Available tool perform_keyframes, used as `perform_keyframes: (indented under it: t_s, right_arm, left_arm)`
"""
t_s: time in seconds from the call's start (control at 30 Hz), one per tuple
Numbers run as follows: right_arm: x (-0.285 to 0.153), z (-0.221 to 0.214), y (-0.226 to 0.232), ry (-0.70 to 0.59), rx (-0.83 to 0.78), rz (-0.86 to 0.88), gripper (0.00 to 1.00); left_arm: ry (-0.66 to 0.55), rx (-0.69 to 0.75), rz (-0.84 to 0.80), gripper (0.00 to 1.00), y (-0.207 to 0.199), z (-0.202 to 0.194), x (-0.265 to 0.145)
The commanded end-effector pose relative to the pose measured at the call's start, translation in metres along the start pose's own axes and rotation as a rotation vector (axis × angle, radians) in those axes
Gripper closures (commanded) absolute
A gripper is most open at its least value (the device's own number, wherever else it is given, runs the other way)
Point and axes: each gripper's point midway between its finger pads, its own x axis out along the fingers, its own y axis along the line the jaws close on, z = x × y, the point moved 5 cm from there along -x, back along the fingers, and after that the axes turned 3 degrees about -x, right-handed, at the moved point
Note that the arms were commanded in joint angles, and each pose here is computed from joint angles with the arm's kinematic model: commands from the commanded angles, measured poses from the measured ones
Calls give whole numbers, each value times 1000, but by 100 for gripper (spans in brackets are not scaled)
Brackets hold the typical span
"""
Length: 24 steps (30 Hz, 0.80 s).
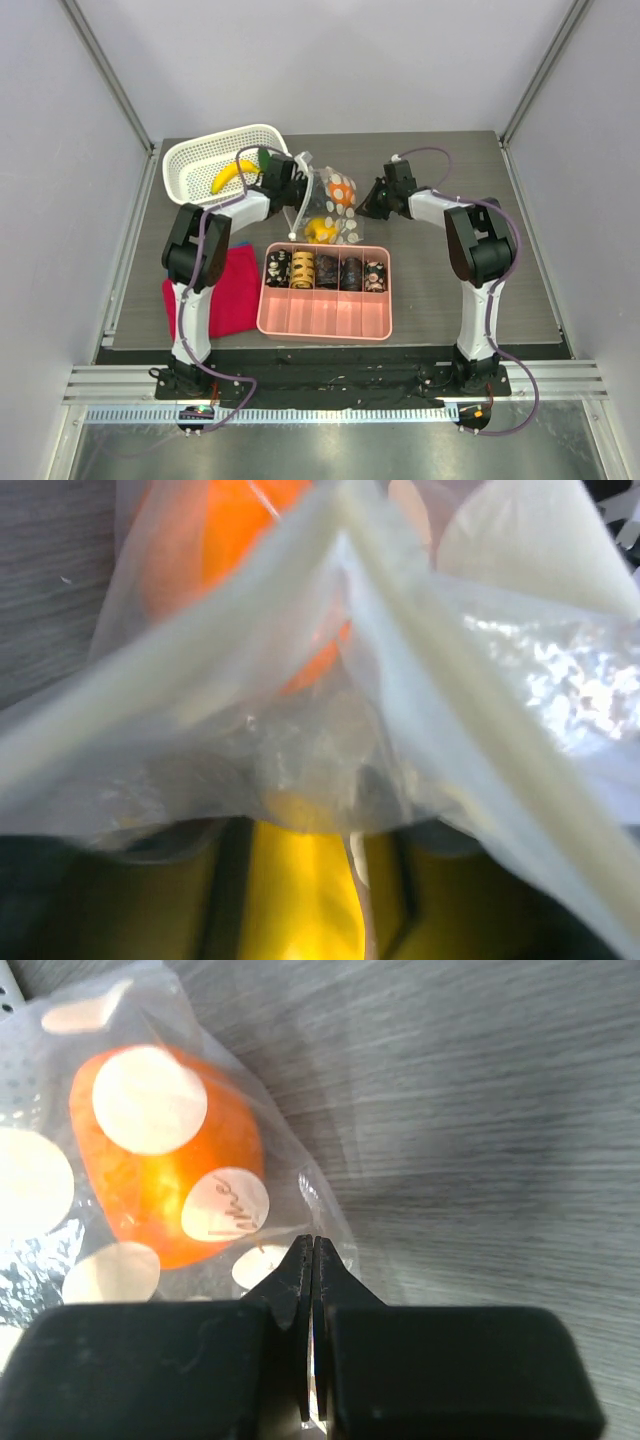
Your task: Open the zip-top bag and remove the fake food
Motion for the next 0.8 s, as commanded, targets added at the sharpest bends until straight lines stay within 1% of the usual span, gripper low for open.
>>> perform_keyframes:
  t_s: [0.0,0.03,0.07,0.17,0.23,0.27,0.4,0.57,0.6,0.63,0.67,0.73,0.77]
  right_arm:
    - [-25,9,23,-43,-25,82,99]
    - [-27,7,21,-46,-35,77,99]
    - [-29,5,20,-38,-42,70,99]
    - [-41,-1,25,-16,-62,74,99]
    - [-48,-9,26,-2,-68,83,99]
    - [-49,-14,28,9,-62,90,98]
    - [-34,-27,20,40,-10,117,99]
    - [-6,-22,17,24,31,120,99]
    - [-2,-19,15,17,34,114,99]
    - [0,-12,19,0,28,117,99]
    - [2,-7,16,-24,27,95,99]
    - [8,4,11,-48,33,69,99]
    - [10,8,9,-62,37,50,99]
  left_arm:
    - [-113,63,-48,48,-29,22,-18]
    - [-113,78,-40,47,-31,23,-22]
    - [-88,92,2,47,-26,19,-26]
    - [-119,123,41,45,-29,20,-41]
    - [-92,124,62,48,-26,13,-45]
    - [-84,126,64,51,-27,11,-47]
    - [-68,116,72,57,-24,6,-48]
    - [-37,124,66,60,-23,2,-47]
    - [-23,123,70,60,-21,1,-45]
    - [-16,125,76,55,-21,0,-45]
    - [-14,133,73,53,-20,1,-45]
    - [-9,139,65,50,-19,2,-41]
    - [-11,144,63,51,-19,4,-39]
